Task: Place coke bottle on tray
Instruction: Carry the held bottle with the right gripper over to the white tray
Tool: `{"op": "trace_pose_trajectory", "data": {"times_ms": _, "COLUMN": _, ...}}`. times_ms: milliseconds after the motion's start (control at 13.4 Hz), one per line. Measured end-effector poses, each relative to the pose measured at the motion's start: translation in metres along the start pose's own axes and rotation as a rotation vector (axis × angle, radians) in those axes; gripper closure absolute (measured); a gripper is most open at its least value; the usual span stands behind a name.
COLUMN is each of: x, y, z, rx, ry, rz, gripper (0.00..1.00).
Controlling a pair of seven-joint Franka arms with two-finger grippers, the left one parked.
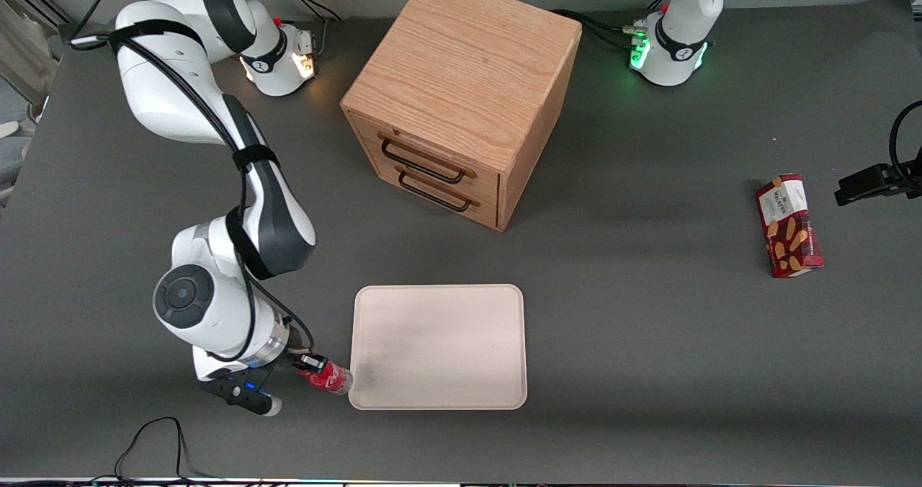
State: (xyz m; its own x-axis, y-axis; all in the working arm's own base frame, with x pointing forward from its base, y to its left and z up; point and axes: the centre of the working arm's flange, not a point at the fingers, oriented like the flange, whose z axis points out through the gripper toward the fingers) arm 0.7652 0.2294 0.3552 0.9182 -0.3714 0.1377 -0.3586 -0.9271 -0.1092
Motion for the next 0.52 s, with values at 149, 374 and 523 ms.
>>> {"op": "trace_pose_trajectory", "data": {"times_ms": 149, "x": -0.003, "y": -0.007, "z": 0.003, "rx": 0.013, "ry": 0.013, "rz": 0.021, "gripper": 0.68}}
{"op": "trace_pose_trajectory", "data": {"times_ms": 374, "x": -0.009, "y": -0.019, "z": 0.010, "rx": 0.031, "ry": 0.030, "rz": 0.042, "gripper": 0.68}}
{"op": "trace_pose_trajectory", "data": {"times_ms": 523, "x": -0.016, "y": -0.026, "z": 0.016, "rx": 0.029, "ry": 0.029, "rz": 0.033, "gripper": 0.68}}
